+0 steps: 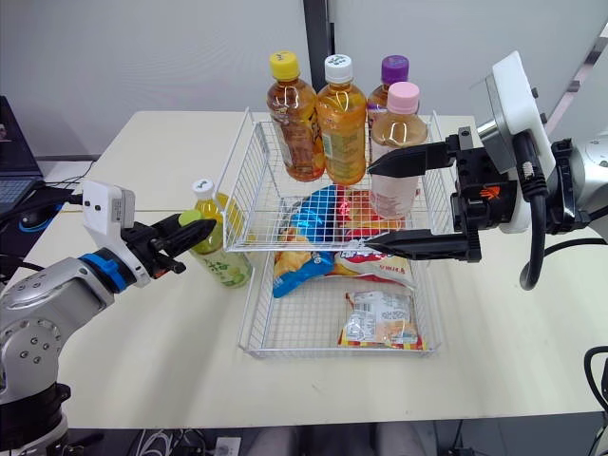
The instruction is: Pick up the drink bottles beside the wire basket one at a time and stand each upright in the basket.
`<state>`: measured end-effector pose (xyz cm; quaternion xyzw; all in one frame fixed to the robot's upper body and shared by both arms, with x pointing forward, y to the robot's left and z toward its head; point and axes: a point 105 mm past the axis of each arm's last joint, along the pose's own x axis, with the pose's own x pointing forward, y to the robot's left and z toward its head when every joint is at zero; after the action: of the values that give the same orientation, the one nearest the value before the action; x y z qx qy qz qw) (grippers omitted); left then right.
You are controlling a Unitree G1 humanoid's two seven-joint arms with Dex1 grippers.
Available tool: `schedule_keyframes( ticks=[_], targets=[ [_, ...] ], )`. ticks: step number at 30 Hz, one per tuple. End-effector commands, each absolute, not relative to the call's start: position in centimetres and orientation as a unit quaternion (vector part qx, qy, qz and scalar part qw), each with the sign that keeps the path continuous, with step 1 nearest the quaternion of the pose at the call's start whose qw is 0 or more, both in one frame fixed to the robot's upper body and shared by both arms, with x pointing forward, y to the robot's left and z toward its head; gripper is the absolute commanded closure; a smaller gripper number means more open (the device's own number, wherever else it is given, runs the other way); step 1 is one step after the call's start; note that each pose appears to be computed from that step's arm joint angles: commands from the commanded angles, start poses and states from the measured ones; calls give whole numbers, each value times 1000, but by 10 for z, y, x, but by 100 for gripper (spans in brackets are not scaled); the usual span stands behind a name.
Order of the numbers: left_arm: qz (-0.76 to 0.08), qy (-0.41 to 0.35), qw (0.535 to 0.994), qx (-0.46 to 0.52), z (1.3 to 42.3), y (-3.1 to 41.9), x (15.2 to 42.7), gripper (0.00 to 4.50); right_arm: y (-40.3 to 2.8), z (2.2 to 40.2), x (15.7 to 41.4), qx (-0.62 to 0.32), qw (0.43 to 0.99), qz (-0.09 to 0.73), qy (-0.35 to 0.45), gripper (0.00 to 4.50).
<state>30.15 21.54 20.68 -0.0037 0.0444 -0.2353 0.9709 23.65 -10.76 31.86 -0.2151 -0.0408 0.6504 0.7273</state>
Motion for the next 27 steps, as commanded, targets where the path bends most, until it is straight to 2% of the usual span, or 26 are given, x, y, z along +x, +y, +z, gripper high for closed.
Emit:
schedule_keyframes(
  ticks=[1, 9, 15, 20, 27],
  targets=[
    [-248, 26, 968, 2, 214, 212, 298, 310, -108, 330, 233, -235, 726, 644, -60, 0],
    [-251, 13, 968, 14, 224, 215, 291, 310, -107, 330, 233, -233, 722, 648, -65, 0],
    [-249, -11, 968, 34, 255, 227, 276, 310, -108, 330, 234, -232, 723, 647, -66, 0],
    [-259, -12, 965, 46, 285, 249, 252, 310, -108, 330, 236, -230, 725, 646, -69, 0],
    [-269, -40, 960, 62, 347, 271, 231, 310, -108, 331, 239, -232, 723, 646, -75, 0]
  ],
)
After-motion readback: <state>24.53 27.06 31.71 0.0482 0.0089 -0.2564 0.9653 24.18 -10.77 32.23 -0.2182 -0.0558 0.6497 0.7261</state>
